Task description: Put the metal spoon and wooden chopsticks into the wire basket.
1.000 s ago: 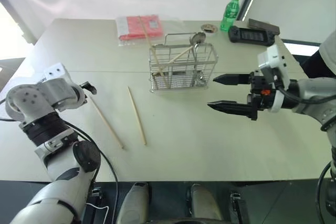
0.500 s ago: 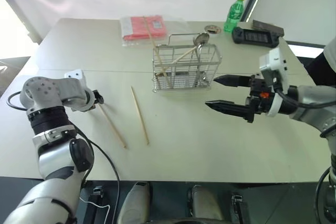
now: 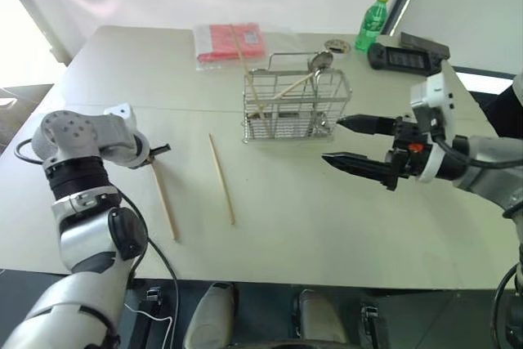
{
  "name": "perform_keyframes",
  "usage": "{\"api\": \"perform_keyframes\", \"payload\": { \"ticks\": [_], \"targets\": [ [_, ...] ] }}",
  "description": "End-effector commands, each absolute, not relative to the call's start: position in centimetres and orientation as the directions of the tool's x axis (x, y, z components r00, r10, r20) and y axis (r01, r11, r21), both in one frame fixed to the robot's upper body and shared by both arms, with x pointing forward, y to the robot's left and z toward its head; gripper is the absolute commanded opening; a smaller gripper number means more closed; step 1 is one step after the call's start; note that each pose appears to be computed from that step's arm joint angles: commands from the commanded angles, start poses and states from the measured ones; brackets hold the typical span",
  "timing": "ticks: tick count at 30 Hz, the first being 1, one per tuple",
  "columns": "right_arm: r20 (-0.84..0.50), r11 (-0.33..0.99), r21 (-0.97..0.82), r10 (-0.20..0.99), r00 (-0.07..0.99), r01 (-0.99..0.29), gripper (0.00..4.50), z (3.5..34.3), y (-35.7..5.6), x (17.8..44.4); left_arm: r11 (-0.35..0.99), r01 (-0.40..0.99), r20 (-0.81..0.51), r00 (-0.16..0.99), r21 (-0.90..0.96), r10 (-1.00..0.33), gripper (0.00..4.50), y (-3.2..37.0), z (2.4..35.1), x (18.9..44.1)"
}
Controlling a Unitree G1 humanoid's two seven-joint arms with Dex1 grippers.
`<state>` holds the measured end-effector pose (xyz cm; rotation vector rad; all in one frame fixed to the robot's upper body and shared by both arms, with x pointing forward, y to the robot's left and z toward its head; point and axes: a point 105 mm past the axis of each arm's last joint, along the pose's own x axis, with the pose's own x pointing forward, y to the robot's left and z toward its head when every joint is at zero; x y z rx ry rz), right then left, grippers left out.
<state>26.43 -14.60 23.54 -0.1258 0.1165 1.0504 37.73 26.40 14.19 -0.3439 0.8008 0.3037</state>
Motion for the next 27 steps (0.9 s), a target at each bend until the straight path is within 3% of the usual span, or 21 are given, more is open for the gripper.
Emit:
{"api": "perform_keyframes", "payload": {
  "ticks": [1, 4, 6, 9, 13, 18, 27],
  "targets": [
    [-0.119, 0.523, -0.083, 0.84, 0.529, -0.848, 4.5, 24.7, -15.1, 26.1, 0.915, -0.296, -0.222, 0.945, -0.273, 0.239, 0.05, 30.2, 25.3, 40.8],
    [-0.107, 0.54, -0.067, 0.832, 0.544, -0.839, 4.5, 24.4, -15.0, 25.9, 0.92, -0.04, 0.255, 0.955, -0.389, 0.149, 0.05, 29.9, 35.3, 40.6],
    [-0.101, 0.549, -0.061, 0.827, 0.553, -0.833, 4.5, 24.3, -14.9, 25.8, 0.912, 0.104, 0.427, 0.9, -0.396, 0.082, 0.05, 28.8, 39.2, 40.1],
    [-0.087, 0.562, -0.048, 0.821, 0.564, -0.825, 4.5, 24.2, -14.7, 25.6, 0.895, 0.282, 0.566, 0.823, -0.345, -0.041, 0.05, 25.6, 42.7, 39.9],
    [-0.075, 0.578, -0.042, 0.811, 0.58, -0.815, 4.5, 24.0, -14.5, 25.3, 0.824, 0.501, 0.649, 0.724, -0.264, -0.232, 0.05, 18.4, 45.2, 40.6],
    [-0.064, 0.601, -0.042, 0.796, 0.602, -0.798, 4.5, 24.1, -14.6, 25.0, 0.764, 0.622, 0.628, 0.667, -0.172, -0.401, 0.05, 12.3, 44.1, 41.7],
    [-0.038, 0.663, -0.026, 0.747, 0.664, -0.748, 4.5, 24.3, -15.4, 24.8, 0.731, 0.683, 0.538, 0.614, 0.005, -0.577, 0.05, 8.3, 40.9, 41.7]
  ]
}}
